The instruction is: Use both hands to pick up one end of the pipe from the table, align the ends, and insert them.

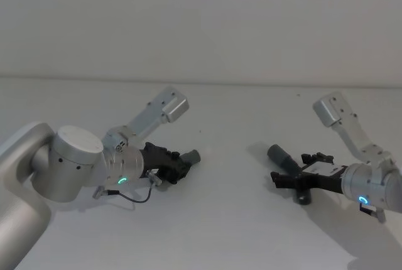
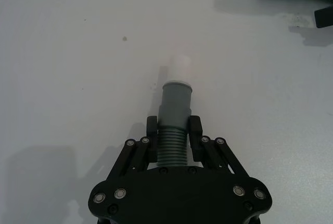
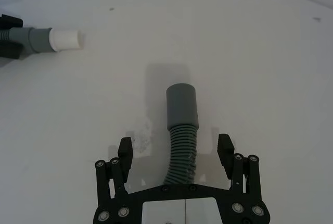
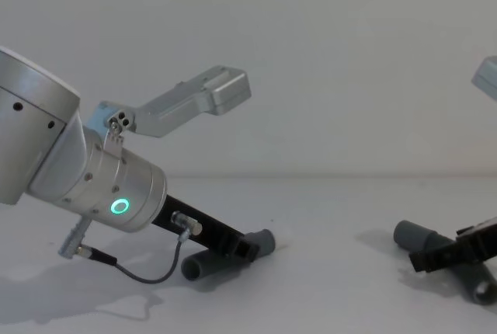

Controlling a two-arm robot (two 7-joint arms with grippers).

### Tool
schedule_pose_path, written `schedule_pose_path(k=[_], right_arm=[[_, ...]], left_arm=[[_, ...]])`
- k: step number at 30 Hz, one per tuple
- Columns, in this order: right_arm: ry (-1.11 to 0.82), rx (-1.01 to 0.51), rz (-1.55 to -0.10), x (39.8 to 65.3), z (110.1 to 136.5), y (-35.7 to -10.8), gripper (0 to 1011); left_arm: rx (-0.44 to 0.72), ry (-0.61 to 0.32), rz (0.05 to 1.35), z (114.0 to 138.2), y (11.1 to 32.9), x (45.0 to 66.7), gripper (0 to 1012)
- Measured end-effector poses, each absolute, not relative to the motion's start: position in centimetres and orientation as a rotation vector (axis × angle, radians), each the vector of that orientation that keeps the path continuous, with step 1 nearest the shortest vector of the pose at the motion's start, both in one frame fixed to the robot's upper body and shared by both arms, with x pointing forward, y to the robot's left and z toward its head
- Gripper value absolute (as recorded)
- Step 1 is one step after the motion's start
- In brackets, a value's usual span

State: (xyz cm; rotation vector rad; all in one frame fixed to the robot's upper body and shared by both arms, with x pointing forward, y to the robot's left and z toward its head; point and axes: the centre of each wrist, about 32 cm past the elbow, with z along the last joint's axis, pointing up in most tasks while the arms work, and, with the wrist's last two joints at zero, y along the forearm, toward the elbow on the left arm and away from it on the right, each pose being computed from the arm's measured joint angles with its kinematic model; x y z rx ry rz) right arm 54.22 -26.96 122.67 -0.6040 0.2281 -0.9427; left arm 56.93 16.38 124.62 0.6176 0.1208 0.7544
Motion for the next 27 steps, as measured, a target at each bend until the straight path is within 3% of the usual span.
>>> schedule_pose_path(k=[16,27], right_arm=[[0.224,-0.625,-0.921,54.18,122.82,-26.98,984],[0.220,-0.630,-0.914,54.16,122.89,-27.00,702]], left_arm=[[0.618,0.121,0.754,124.61,16.38,56.93,343],[0.618,0.121,0.754,124.61,16.38,56.93,342]])
